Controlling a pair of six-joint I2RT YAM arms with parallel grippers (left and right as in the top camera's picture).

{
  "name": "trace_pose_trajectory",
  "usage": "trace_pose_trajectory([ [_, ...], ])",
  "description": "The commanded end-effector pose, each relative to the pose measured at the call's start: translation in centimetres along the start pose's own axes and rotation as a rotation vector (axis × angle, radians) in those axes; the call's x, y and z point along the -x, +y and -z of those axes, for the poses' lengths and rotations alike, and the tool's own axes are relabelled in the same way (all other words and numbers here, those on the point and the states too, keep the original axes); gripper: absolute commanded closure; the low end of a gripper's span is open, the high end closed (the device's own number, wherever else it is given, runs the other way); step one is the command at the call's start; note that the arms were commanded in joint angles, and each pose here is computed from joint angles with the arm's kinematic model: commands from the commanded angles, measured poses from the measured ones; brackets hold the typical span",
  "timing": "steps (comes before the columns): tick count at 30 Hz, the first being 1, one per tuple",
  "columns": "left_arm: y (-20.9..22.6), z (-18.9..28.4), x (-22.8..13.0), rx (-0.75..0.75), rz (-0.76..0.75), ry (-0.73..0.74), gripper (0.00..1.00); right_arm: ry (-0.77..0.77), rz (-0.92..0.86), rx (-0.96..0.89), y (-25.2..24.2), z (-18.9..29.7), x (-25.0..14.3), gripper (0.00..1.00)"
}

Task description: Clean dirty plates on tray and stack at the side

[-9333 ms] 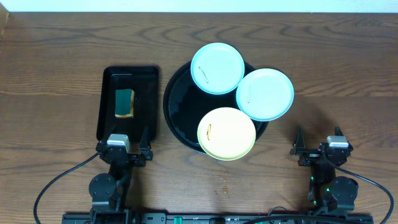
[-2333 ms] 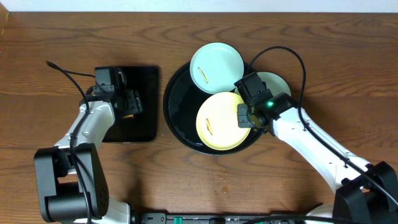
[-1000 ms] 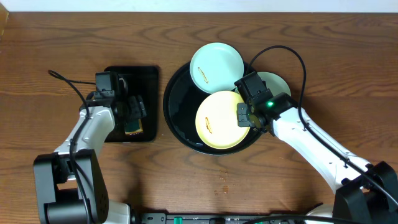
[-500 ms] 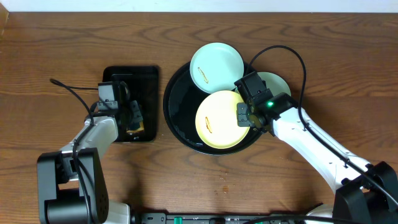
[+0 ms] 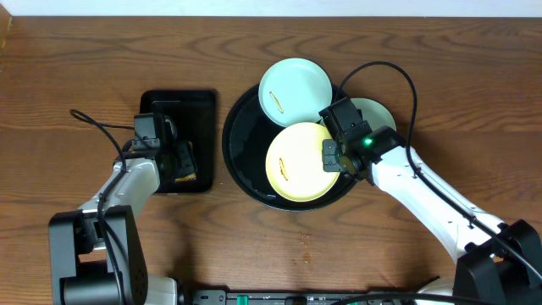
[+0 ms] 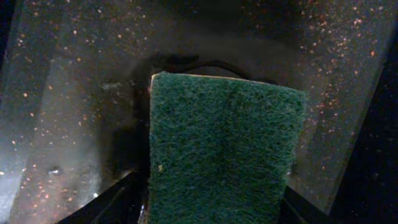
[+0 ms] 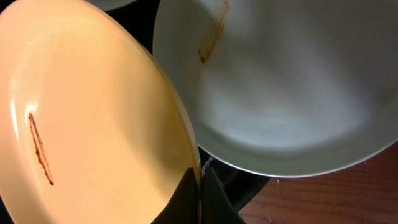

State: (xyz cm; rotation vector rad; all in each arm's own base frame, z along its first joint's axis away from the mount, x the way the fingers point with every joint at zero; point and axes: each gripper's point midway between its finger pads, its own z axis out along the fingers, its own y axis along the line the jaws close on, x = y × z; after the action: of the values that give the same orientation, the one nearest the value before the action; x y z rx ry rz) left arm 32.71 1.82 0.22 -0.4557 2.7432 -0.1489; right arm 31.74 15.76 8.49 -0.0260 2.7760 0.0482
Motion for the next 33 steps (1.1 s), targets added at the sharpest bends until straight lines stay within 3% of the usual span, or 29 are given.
trace_pose_trajectory([
  [1, 0.5, -0.8, -1.9, 0.012, 0.009, 0.063, 0.4, 0.004, -0.007, -0.004, -0.2, 0.0, -0.5, 0.99],
  [2, 0.5, -0.8, -1.8, 0.011, 0.009, 0.061, 0.4, 0.004, -0.007, -0.004, -0.2, -0.1, -0.6, 0.99],
  [3, 0.5, -0.8, -1.7, 0.01, 0.008, 0.057, 0.48, 0.002, -0.008, -0.002, -0.2, -0.1, -0.5, 0.99],
  [6, 0.2, -0.8, -0.7, 0.0, 0.005, 0.016, 0.92, -0.012, -0.01, 0.005, 0.0, -0.1, -0.2, 0.99],
  [12, -1.1, 1.6, 3.5, -0.037, -0.022, -0.129, 0.93, -0.039, -0.014, 0.018, 0.1, 0.6, 0.4, 0.99],
  [20, -3.0, 10.3, 7.8, -0.11, -0.052, -0.408, 0.93, -0.166, 0.079, 0.042, 0.4, 3.0, 2.7, 0.99],
  [26, -3.7, 15.3, 9.0, -0.145, -0.064, -0.553, 0.93, -0.249, 0.167, 0.033, 0.4, 4.4, 4.2, 0.99],
  [33, -3.9, 16.5, 9.3, -0.155, -0.068, -0.59, 0.93, -0.286, 0.179, 0.006, 0.1, 4.7, 5.0, 0.99],
])
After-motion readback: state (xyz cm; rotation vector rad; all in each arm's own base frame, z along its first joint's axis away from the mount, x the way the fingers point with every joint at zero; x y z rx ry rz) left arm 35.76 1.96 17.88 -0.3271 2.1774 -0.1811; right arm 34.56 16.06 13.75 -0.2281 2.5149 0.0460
